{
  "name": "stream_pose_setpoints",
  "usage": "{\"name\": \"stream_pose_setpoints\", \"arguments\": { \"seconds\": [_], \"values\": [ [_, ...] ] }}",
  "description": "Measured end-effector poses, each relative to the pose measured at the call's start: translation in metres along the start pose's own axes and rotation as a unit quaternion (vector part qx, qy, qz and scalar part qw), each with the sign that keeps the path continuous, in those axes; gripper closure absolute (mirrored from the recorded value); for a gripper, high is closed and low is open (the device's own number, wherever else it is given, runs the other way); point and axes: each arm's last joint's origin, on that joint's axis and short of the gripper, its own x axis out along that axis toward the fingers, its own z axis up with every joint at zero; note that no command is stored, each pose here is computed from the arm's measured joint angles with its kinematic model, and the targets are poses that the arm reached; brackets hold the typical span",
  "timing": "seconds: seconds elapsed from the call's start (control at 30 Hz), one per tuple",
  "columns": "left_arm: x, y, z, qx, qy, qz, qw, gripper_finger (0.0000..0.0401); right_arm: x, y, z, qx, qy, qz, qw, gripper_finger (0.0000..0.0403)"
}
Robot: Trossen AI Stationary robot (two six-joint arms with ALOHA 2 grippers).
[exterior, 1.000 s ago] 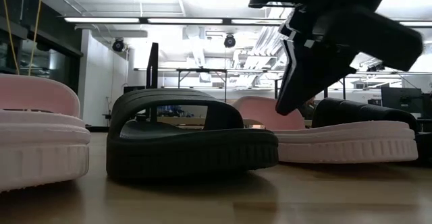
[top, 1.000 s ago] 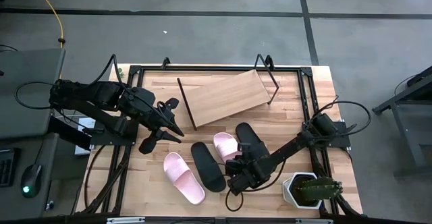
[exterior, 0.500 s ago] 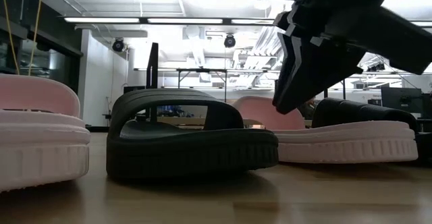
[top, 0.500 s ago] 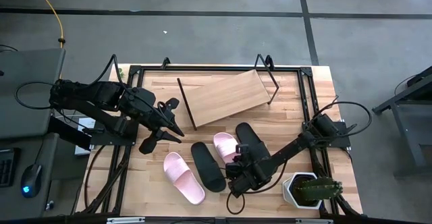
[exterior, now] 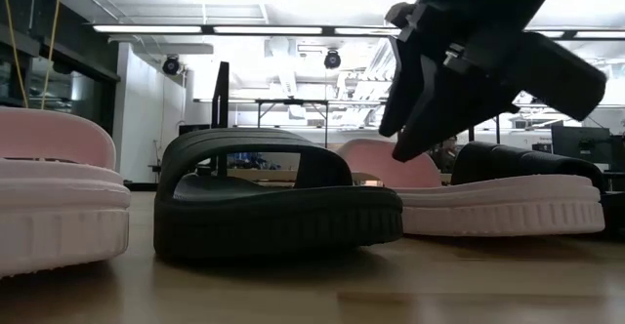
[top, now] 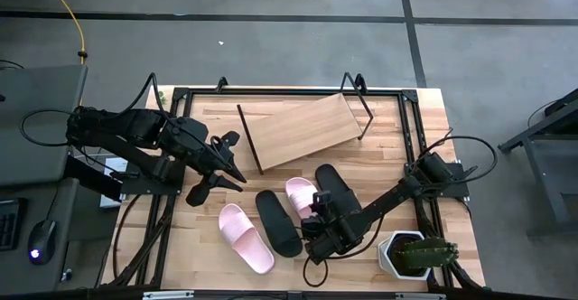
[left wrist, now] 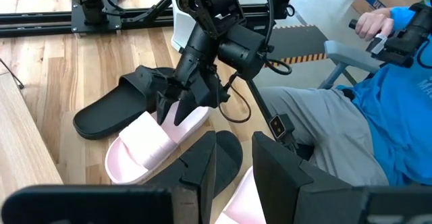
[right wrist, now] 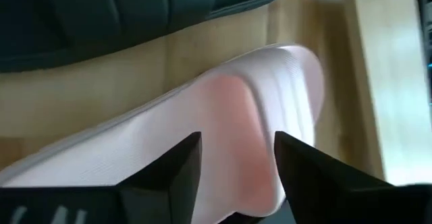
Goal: Pick and place slides into the shelf
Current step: Put the right pink slide on the shelf
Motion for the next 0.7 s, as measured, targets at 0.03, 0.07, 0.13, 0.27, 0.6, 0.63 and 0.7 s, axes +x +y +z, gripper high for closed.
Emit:
{"name": "stream_pose_setpoints", "arguments": {
  "seconds": [0.03, 0.07, 0.13, 0.27, 0.6, 0.63, 0.7],
  "values": [
    [0.0, 0.0, 0.0, 0.0, 0.0, 0.0, 1.0, 0.0318, 0.0, 0.0, 0.0, -0.002, -0.002, -0.005, 1.0, 0.022],
    [0.0, 0.0, 0.0, 0.0, 0.0, 0.0, 1.0, 0.0318, 0.0, -0.001, 0.0, -0.002, -0.003, -0.01, 1.0, 0.022],
    [0.0, 0.0, 0.0, 0.0, 0.0, 0.0, 1.0, 0.0318, 0.002, -0.003, 0.001, -0.002, -0.003, -0.017, 1.0, 0.0219],
    [0.0, 0.0, 0.0, 0.0, 0.0, 0.0, 1.0, 0.0318, 0.006, -0.009, 0.002, 0.005, 0.002, -0.025, 1.0, 0.0219],
    [0.0, 0.0, 0.005, 0.004, -0.024, -0.002, 1.0, 0.0318, 0.021, -0.017, 0.004, 0.009, 0.018, -0.025, 0.999, 0.0219],
    [0.0, 0.0, 0.005, 0.004, -0.024, -0.002, 1.0, 0.0318, 0.021, -0.017, 0.003, 0.008, 0.019, -0.025, 0.999, 0.0219],
    [0.0, 0.0, 0.005, 0.004, -0.024, -0.002, 1.0, 0.0318, 0.022, -0.017, 0.003, 0.011, 0.019, -0.026, 0.999, 0.0219]
  ]
}}
